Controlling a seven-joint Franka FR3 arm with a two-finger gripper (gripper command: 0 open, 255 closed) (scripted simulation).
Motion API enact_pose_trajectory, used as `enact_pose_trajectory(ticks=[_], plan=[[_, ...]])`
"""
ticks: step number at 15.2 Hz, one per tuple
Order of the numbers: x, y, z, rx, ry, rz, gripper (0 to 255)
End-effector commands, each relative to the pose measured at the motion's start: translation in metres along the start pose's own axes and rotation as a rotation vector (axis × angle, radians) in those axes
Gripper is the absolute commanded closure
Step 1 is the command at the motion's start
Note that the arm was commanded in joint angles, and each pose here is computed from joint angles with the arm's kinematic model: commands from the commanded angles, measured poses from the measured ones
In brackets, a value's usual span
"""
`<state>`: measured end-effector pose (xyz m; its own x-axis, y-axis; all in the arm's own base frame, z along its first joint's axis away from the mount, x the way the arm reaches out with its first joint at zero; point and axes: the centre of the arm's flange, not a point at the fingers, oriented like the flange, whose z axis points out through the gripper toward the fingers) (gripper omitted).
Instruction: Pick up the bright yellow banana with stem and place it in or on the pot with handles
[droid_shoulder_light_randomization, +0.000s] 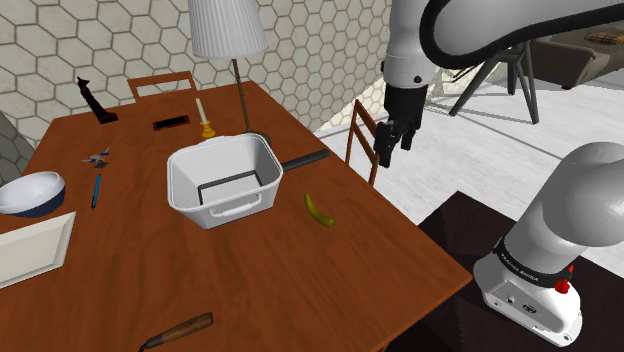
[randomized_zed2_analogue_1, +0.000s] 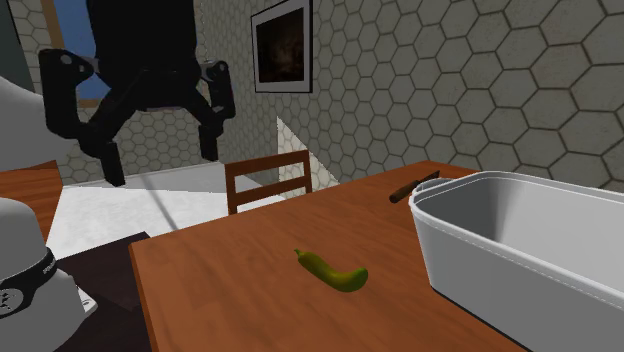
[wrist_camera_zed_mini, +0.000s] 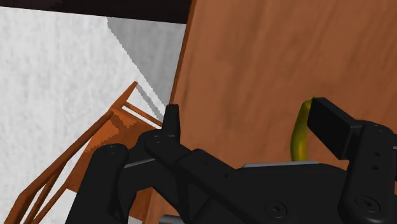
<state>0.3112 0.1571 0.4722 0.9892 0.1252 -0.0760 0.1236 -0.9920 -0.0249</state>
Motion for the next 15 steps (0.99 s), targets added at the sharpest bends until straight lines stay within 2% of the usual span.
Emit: enact_pose_trajectory(ticks=[1, 15], plan=[[0.01, -0.018, 0.014, -0.004, 0.018, 0.011, 0], [0.09, -0.143, 0.12, -0.042, 0.123, 0.082, 0]])
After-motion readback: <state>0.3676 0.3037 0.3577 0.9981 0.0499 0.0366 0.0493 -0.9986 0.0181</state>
